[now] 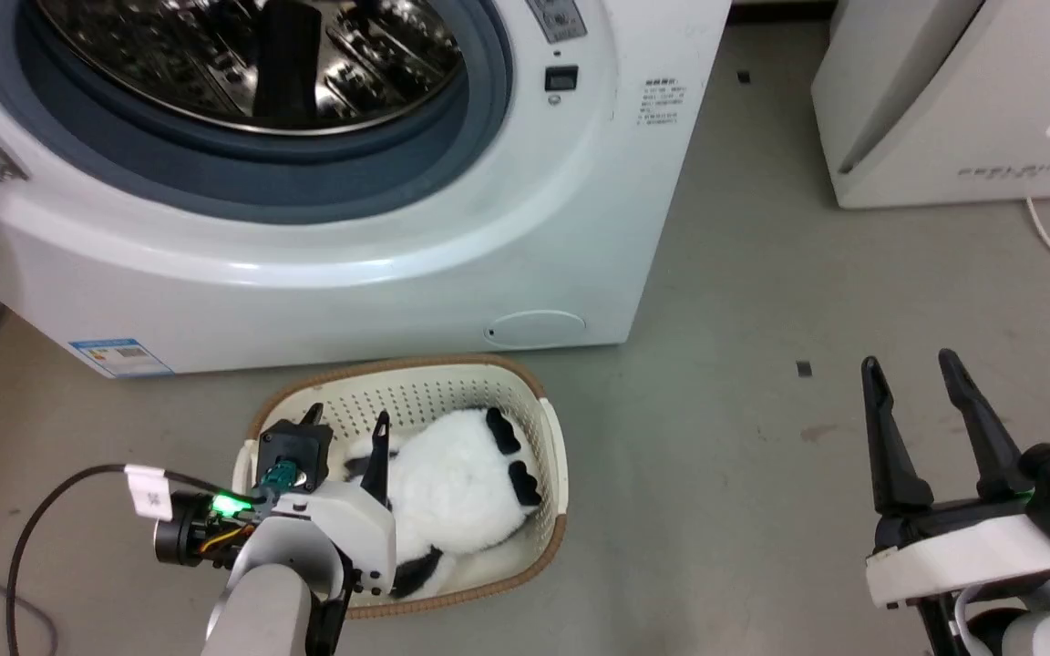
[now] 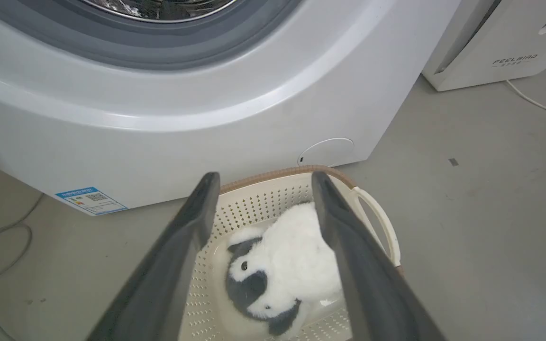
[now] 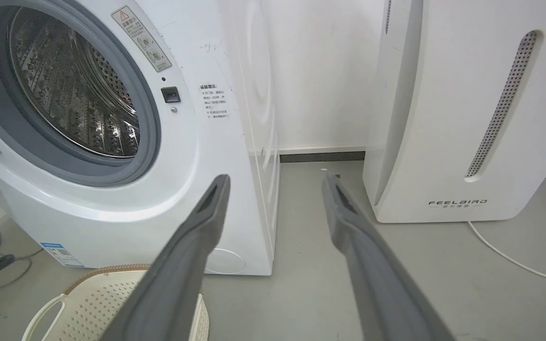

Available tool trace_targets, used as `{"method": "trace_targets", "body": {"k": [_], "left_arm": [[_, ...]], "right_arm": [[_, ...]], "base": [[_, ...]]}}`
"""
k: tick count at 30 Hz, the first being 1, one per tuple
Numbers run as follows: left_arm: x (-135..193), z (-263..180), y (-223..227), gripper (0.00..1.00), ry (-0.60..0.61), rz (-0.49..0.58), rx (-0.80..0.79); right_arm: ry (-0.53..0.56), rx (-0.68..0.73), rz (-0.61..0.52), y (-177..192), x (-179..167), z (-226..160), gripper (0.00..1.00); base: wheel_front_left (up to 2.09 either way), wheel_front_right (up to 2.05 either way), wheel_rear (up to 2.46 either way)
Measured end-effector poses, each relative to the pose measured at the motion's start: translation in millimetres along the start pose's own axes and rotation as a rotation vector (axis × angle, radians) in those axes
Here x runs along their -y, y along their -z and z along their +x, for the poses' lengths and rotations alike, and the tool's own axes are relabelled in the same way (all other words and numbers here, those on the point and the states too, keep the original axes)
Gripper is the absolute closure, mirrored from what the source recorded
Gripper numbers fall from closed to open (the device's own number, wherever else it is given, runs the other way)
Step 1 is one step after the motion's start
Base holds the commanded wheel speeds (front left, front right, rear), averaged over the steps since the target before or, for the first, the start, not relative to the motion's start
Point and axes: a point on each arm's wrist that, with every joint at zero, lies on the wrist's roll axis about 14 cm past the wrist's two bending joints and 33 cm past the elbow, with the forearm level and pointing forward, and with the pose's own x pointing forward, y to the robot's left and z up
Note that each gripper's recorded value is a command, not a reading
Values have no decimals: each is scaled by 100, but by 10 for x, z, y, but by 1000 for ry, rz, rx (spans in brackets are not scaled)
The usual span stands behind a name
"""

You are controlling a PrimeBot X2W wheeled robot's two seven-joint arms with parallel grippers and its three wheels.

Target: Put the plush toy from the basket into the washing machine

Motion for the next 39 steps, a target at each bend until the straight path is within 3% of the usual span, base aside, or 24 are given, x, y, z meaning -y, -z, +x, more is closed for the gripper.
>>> {"method": "trace_targets", "body": {"k": [11, 24, 39], "left_arm": [[96, 358, 601, 0, 76, 41, -230], [192, 729, 1302, 0, 189, 209, -473], [154, 1065, 2079, 0, 257, 295, -704]], "right_arm": [[45, -26, 33, 193, 162, 161, 0], [82, -70, 54, 520, 304, 367, 0], [137, -141, 75, 969, 498, 471, 0]], "base": [[0, 0, 0], [0, 0, 0], [0, 0, 0]]}}
